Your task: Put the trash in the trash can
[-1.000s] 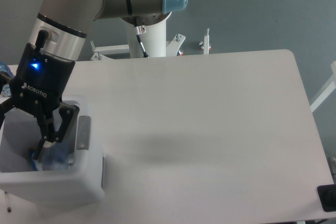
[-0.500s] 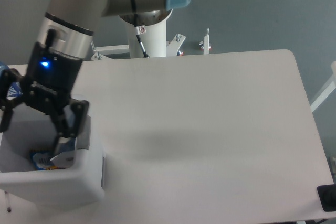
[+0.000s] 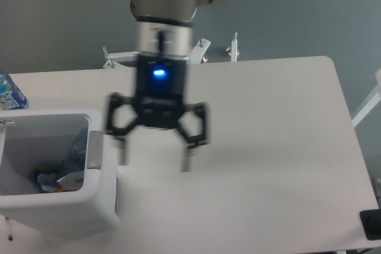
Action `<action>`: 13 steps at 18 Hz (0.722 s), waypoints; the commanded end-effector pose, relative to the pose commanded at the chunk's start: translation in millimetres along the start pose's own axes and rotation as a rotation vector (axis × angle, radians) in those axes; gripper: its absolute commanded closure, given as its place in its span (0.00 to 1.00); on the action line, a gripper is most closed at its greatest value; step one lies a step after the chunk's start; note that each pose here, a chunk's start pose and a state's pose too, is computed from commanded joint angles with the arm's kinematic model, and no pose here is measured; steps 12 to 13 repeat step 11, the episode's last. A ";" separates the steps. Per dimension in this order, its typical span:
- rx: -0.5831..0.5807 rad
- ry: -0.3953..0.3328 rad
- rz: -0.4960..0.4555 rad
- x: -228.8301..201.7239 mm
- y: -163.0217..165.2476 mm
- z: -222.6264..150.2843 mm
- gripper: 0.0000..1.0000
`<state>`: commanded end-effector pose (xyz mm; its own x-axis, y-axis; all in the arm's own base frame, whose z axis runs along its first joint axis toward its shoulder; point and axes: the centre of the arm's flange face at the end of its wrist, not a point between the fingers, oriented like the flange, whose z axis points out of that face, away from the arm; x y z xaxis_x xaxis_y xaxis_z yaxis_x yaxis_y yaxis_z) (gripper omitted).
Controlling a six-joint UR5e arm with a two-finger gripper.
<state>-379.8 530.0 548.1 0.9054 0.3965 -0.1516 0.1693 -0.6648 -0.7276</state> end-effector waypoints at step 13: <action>-0.275 -0.051 0.447 -62.9 72.4 -33.2 0.00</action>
